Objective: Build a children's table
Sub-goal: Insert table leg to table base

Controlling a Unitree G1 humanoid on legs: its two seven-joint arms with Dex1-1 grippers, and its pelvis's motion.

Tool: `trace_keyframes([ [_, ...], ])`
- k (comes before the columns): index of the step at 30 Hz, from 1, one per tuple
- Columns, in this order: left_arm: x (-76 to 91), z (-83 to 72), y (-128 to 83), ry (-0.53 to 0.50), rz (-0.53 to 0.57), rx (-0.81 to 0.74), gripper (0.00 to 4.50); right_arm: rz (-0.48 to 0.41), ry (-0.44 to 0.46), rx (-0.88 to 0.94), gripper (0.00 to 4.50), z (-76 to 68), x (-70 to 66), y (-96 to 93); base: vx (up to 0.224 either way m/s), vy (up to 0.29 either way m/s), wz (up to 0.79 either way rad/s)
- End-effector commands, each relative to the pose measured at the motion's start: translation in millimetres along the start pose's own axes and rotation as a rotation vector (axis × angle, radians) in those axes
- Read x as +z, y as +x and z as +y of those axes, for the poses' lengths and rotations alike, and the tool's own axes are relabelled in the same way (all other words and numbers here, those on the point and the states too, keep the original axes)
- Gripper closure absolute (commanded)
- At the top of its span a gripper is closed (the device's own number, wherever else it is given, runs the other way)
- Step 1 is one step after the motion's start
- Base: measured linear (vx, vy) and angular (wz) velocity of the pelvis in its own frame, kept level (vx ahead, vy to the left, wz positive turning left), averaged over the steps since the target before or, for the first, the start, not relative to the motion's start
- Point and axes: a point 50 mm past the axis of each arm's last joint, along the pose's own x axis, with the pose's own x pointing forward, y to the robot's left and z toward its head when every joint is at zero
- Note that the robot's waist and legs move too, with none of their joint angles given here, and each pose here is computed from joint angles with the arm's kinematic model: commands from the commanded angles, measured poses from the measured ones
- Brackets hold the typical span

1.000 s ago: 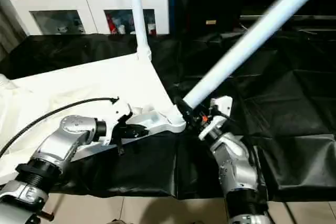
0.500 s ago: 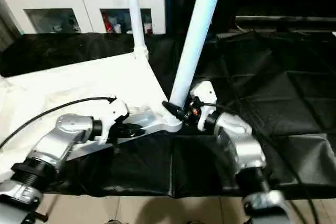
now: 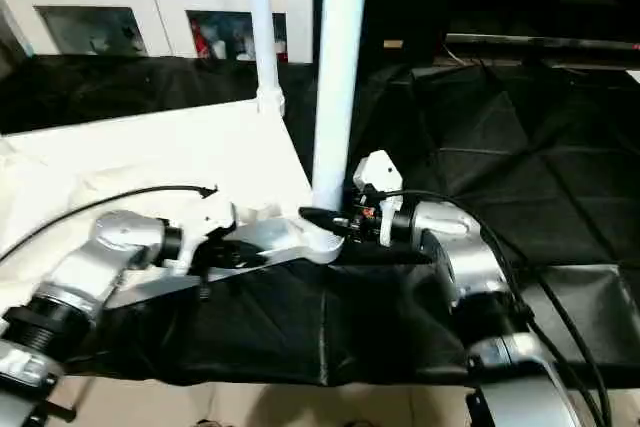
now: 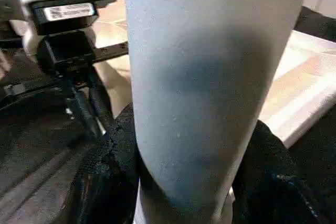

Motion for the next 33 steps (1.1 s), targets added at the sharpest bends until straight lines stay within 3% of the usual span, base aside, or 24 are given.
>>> trace_keyframes([
  [1,23.9,-4.3,4.5,0.118,-0.032,-0.107,4.5,0.16,0.145,0.044,2.62,15.2,-45.7,0.1,0.0,0.0,0.0],
  [14,26.4,2.8,-1.2,0.113,-0.037,-0.064,4.5,0.125,0.116,0.086,2.62,19.4,-48.4,-0.3,0.0,0.0,0.0],
  [17,30.2,12.1,0.4,0.079,-0.035,0.026,4.5,0.087,0.126,-0.09,2.62,8.8,-48.2,4.1,0.0,0.0,0.0],
  [21,33.5,17.8,1.0,0.061,-0.037,0.08,4.5,0.081,0.137,-0.175,2.62,4.1,-49.5,5.6,0.0,0.0,0.0],
  [24,49.4,33.9,6.4,-0.021,-0.042,0.228,4.5,0.097,0.181,-0.416,2.62,-6.6,-55.7,14.2,-0.02,0.008,-0.02],
  [25,49.4,33.9,6.4,-0.021,-0.042,0.228,4.5,0.097,0.181,-0.416,2.62,-6.6,-55.7,14.2,-0.069,0.044,-0.14],
  [33,70.5,49.0,36.0,-0.17,-0.003,0.491,4.5,0.129,0.26,-0.691,2.62,-12.0,-56.2,45.6,-0.048,-0.01,0.03],
])
